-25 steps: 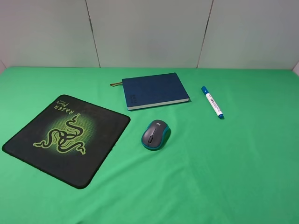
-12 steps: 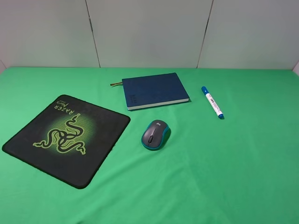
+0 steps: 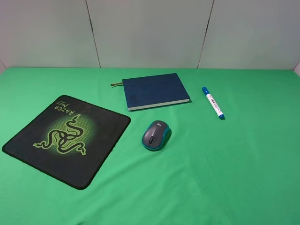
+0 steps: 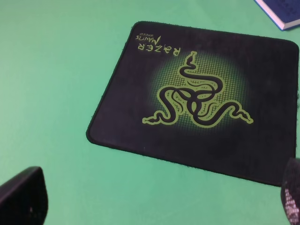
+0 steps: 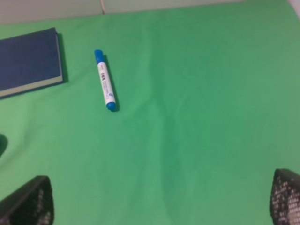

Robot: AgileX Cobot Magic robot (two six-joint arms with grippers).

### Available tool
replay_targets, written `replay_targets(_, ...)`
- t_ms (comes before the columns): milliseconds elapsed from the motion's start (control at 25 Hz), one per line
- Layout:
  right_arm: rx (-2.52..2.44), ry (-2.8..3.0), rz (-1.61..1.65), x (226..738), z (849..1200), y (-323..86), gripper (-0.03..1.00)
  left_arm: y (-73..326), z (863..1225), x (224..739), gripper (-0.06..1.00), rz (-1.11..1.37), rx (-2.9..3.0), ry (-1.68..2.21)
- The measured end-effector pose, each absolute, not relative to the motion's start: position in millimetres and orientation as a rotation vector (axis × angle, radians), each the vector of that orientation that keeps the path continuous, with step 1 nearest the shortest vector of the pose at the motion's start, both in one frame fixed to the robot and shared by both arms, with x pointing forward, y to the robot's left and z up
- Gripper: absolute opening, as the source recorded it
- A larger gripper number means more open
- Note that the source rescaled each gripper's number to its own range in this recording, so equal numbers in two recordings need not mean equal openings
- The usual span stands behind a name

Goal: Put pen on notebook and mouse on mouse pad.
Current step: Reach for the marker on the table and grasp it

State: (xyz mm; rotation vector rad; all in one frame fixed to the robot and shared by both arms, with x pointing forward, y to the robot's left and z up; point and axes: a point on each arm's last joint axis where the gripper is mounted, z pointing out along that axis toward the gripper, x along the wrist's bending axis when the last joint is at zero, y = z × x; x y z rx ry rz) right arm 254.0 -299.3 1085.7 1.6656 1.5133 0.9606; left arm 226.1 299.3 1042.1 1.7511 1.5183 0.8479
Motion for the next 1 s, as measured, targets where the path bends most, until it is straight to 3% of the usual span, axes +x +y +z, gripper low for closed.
replay_targets(480, 1.68, 1.662, 0.788, 364.0, 1142.8, -301.2, 1.0, 299.3, 1042.1, 226.1, 1.0, 0.848, 1.751, 1.518)
replay_targets(1000, 1.597, 1.977, 0.603, 483.7, 1136.2, -281.9, 1.0, 299.3, 1042.1, 226.1, 1.0, 0.848, 1.751, 1.518)
